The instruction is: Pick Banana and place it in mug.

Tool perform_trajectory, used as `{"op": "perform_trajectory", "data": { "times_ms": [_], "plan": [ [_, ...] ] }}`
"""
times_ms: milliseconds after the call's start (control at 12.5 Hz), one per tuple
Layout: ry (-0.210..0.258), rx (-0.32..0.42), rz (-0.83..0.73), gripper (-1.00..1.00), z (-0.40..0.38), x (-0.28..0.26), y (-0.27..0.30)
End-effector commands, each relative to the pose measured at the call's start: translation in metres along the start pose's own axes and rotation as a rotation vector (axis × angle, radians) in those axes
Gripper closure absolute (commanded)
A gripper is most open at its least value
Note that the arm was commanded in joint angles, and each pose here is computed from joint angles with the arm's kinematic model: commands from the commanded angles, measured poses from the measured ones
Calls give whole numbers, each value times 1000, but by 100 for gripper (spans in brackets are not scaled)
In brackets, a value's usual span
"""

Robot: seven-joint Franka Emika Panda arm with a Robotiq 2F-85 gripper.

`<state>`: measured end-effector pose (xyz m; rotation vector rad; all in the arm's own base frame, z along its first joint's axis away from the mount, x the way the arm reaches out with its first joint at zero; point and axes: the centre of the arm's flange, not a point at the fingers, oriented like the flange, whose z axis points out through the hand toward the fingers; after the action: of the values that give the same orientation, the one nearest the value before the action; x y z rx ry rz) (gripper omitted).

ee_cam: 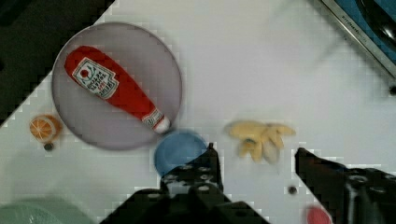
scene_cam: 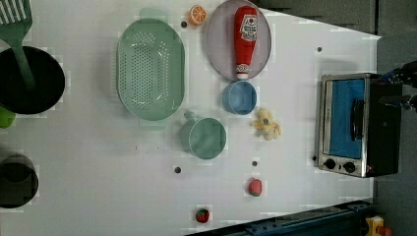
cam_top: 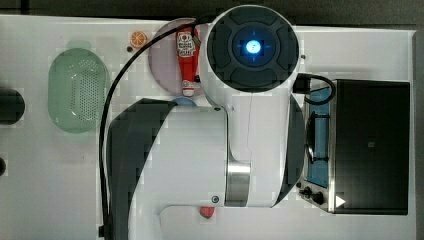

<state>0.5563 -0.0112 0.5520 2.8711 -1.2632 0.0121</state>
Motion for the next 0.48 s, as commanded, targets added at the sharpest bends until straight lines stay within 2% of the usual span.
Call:
{"op": "perform_trajectory", "data": {
  "times_ms": [80, 240, 480],
  "plan": [
    [-22, 12, 22, -60, -67, -40, 83],
    [-55, -20, 19, -99, -45, -40, 82],
    [-123, -87, -18, -100, 24, -38, 75]
  ]
}}
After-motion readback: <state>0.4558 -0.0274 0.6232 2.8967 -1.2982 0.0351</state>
